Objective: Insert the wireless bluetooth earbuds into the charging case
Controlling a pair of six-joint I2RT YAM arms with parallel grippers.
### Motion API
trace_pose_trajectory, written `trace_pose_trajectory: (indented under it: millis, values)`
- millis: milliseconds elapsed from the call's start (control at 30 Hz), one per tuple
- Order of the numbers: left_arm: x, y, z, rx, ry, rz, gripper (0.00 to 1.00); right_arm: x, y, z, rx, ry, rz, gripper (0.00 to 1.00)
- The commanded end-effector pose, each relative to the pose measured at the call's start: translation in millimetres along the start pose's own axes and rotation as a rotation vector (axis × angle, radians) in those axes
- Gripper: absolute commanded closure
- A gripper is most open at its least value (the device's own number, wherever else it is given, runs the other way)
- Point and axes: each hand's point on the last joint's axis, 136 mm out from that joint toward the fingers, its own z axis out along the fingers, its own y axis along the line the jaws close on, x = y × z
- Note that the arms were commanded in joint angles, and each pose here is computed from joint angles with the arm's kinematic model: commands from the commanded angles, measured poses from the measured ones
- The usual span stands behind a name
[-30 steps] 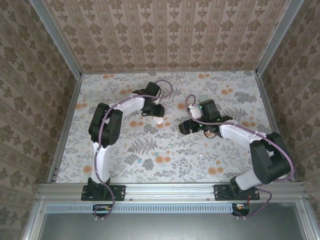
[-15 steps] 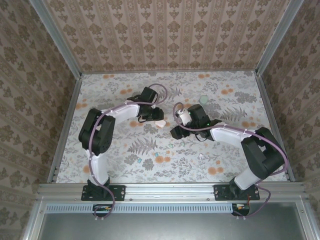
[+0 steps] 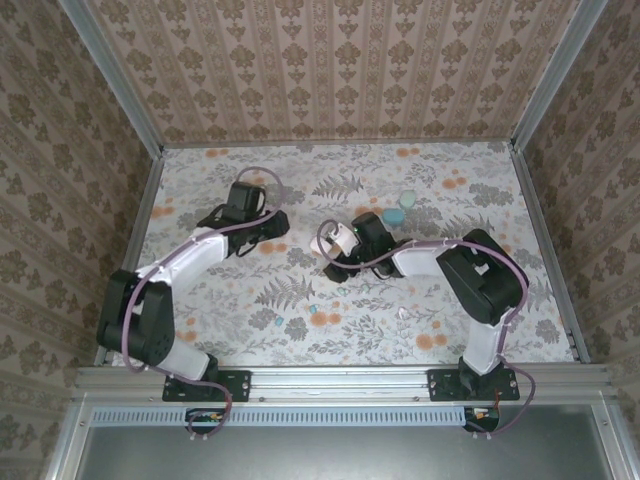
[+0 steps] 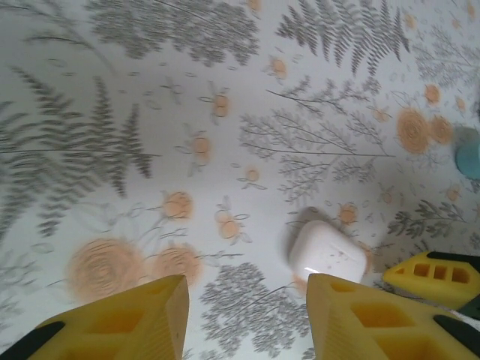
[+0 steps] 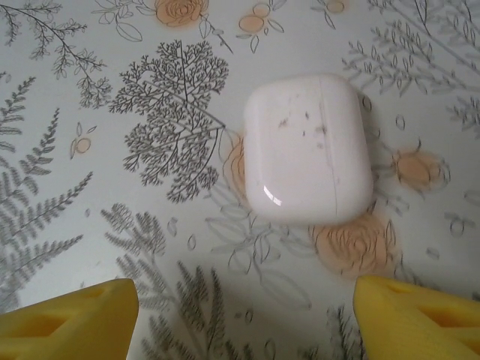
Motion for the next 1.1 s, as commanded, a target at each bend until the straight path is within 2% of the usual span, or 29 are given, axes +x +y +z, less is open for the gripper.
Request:
trace_pose_trajectory:
  millis: [0,300,600,933,1067]
  values:
    - [-10,15,-17,-0.028,-0.077,0.002,0.53,-16,-10,13,0.015,-0.017,-0.091,0.21]
    - [-7,38,-37,-0.056,-0.121,-0.017,0.51,-5,-15,34,-0.020,0.083,-0.043,0.23]
    - [-6,41,-36,-0.055,-0.117,-0.020,0.51,6,-16,41,-0.024,0.146,-0.054,0.34]
    - [-2,40,-33,-0.037,-0.108,-0.034,0.51,14,-15,51,0.057,0.207,-0.127,0.37]
    - [0,37,-31,-0.018,-0.101,-0.041,0.50,15,-13,53,0.069,0.211,-0.144,0.44]
